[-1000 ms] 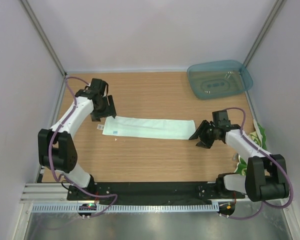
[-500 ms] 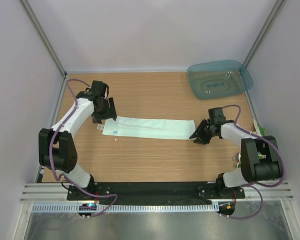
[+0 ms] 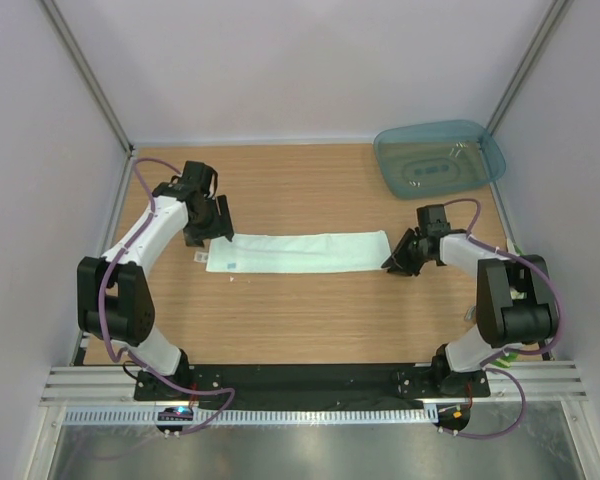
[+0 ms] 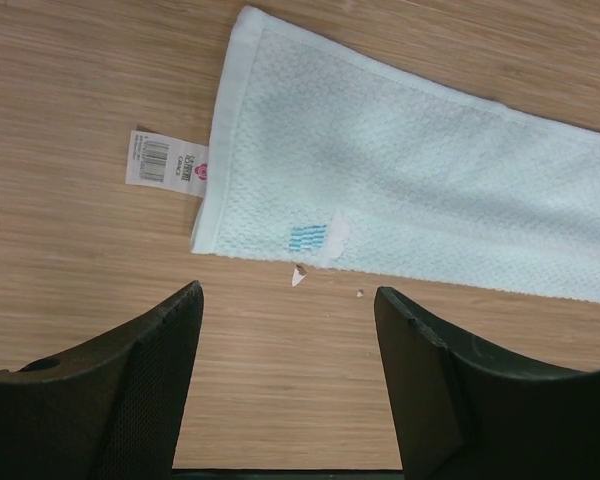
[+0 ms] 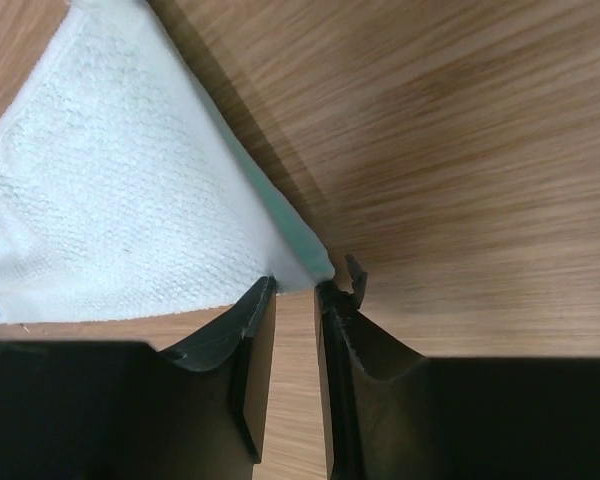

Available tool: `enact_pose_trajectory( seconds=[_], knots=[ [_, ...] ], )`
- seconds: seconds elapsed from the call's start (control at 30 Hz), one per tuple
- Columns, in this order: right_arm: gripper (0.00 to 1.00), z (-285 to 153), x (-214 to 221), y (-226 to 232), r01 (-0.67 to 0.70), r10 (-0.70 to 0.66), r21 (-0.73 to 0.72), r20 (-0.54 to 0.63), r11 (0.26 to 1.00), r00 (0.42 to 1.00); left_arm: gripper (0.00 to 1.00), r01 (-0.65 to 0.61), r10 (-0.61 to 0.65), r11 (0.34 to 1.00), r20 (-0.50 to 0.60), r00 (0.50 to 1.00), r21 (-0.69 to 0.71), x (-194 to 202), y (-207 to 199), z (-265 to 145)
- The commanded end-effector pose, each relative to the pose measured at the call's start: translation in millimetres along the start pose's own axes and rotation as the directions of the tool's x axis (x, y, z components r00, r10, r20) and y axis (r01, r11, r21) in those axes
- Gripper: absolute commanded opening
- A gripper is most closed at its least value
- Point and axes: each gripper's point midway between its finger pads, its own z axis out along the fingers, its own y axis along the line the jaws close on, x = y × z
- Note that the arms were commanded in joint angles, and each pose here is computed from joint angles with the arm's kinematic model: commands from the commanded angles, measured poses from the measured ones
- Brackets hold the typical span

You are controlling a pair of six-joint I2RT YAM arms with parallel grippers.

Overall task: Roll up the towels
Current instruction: Fold the towel

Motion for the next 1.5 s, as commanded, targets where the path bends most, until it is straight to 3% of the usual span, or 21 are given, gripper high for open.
enact_pose_trajectory(
  seconds=[0.0, 0.37, 0.67, 0.8, 1.03, 1.17, 1.47],
  knots=[
    [0.30, 7.7, -19.1, -23.2, 0.027, -0.033, 0.097, 0.063, 0.995, 0.997, 0.70, -0.008, 0.008, 1.000, 0.018, 1.000, 0.028, -4.6, -3.7, -1.0],
    [0.03, 2.7, -47.3, -56.7, 0.002, -0.022, 0.180, 0.106, 0.984, 0.994, 0.70, -0.013, 0.012, 0.998, 0.012, 1.000, 0.069, 0.0, -10.4, -2.6],
    [0.01, -46.9, -78.9, -44.7, 0.052, -0.109, 0.242, 0.227, 0.969, 0.968, 0.70, -0.035, 0.031, 0.997, 0.055, 0.998, 0.066, 19.7, 3.8, -30.5],
    [0.01, -60.1, -80.0, -14.1, 0.136, -0.196, 0.242, 0.245, 0.961, 0.949, 0.71, -0.033, 0.030, 0.998, 0.083, 0.996, 0.047, 27.0, 12.5, -27.6],
    [0.01, -76.4, -58.7, 77.8, 0.312, -0.343, 0.152, 0.277, 0.938, 0.898, 0.70, -0.034, 0.030, 0.998, 0.078, 0.996, 0.046, 23.2, 10.5, -27.3],
    [0.01, -79.7, -26.5, 144.6, 0.432, -0.433, 0.070, 0.286, 0.899, 0.855, 0.70, -0.031, 0.028, 0.999, 0.086, 0.996, 0.040, 23.0, 12.2, -29.0],
    [0.01, -68.7, 34.8, 248.8, 0.598, -0.564, -0.043, 0.283, 0.800, 0.775, 0.71, -0.024, 0.023, 1.000, 0.102, 0.995, 0.016, 20.7, 17.0, -31.1]
  ],
)
